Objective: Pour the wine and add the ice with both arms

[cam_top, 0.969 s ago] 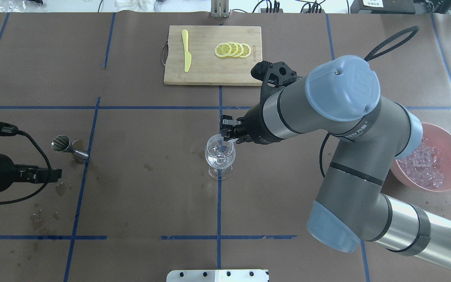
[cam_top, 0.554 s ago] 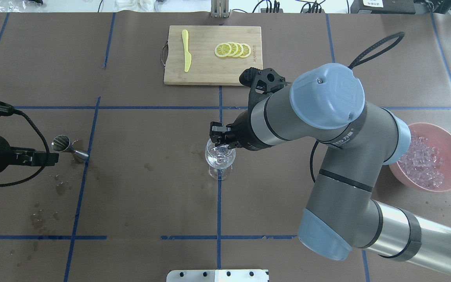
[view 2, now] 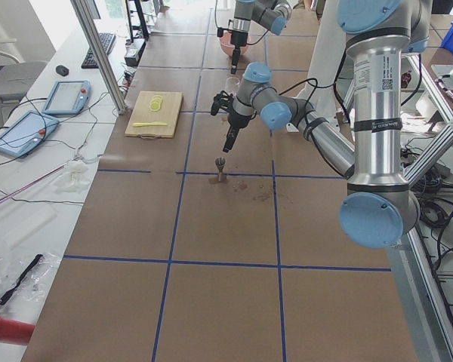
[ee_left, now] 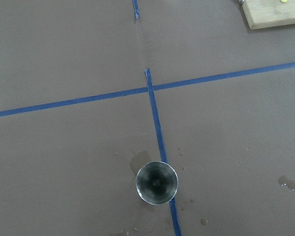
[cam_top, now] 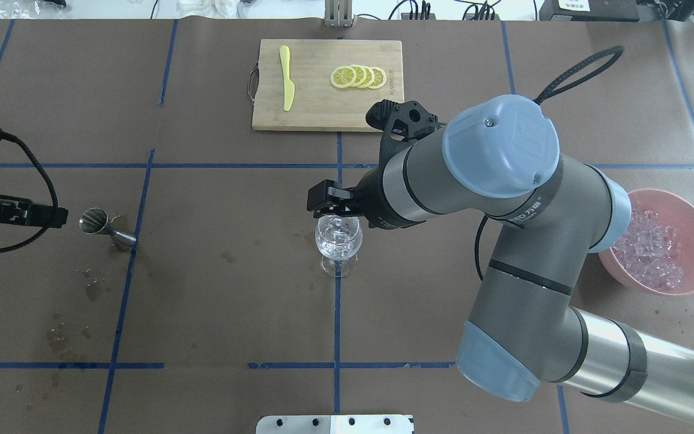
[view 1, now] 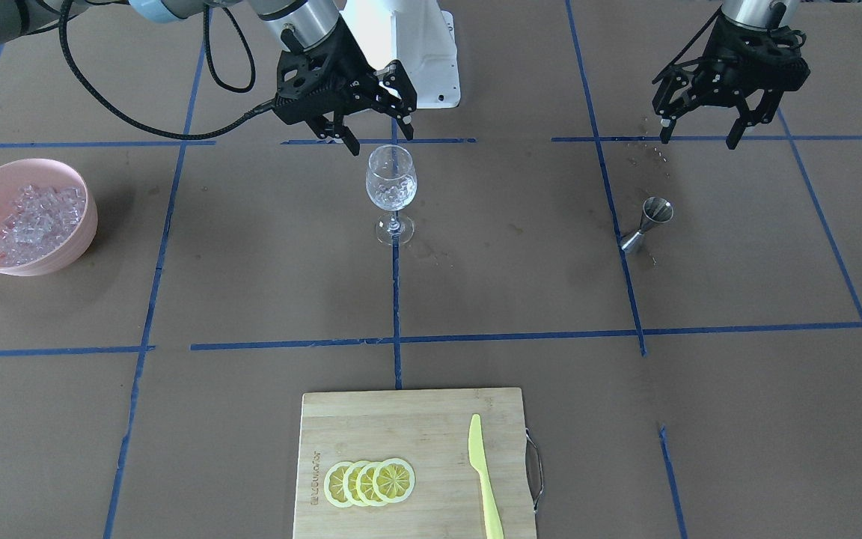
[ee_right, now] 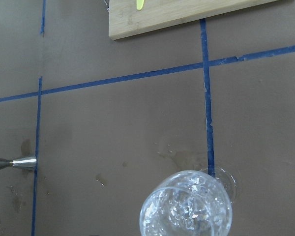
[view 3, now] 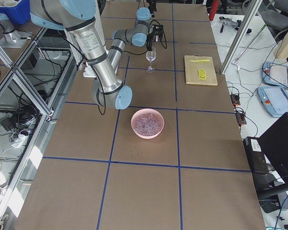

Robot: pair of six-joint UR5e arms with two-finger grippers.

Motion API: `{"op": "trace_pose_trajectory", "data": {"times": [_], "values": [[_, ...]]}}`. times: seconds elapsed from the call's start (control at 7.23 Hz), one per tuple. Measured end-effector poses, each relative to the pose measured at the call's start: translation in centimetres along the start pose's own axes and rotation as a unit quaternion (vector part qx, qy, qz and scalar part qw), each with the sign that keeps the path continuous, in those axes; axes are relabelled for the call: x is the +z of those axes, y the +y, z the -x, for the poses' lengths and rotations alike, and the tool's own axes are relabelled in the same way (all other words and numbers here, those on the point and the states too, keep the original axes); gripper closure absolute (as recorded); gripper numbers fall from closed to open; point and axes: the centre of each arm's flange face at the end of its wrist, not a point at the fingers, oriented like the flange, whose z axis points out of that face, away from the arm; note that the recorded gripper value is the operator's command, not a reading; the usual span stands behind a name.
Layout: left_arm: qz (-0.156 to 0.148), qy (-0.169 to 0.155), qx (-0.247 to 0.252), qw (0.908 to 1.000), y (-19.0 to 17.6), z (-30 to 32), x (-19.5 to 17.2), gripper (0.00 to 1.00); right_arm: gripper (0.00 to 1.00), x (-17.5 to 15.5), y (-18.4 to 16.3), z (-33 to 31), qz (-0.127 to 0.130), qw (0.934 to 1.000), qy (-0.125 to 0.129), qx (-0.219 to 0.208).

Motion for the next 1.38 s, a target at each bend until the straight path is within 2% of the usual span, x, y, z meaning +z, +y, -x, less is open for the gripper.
{"op": "trace_pose_trajectory", "data": {"times": [0.28,0.42,0.83,1.11,1.38], "values": [[0.000,-0.029,0.034,0.9990,-4.9,1.1,-2.3,0.00,0.00,-1.3,-1.4,-1.0,-0.004,0.9997,0.024,0.008],[0.005,-0.030,0.049,0.9983,-7.3,2.7,-2.8,0.00,0.00,-2.2,-2.5,-1.9,-0.004,0.9991,0.041,0.007],[0.054,-0.014,0.046,0.9974,-13.1,13.2,0.0,0.00,0.00,-5.2,-9.0,-9.5,0.004,0.9946,0.097,-0.035],[0.075,-0.016,0.043,0.9962,-14.0,20.6,1.5,0.00,0.00,-7.5,-15.2,-18.5,0.030,0.9860,0.148,-0.071],[0.092,-0.026,0.015,0.9953,-13.7,27.2,2.5,0.00,0.00,-10.0,-19.2,-27.3,0.068,0.9718,0.200,-0.106]]}}
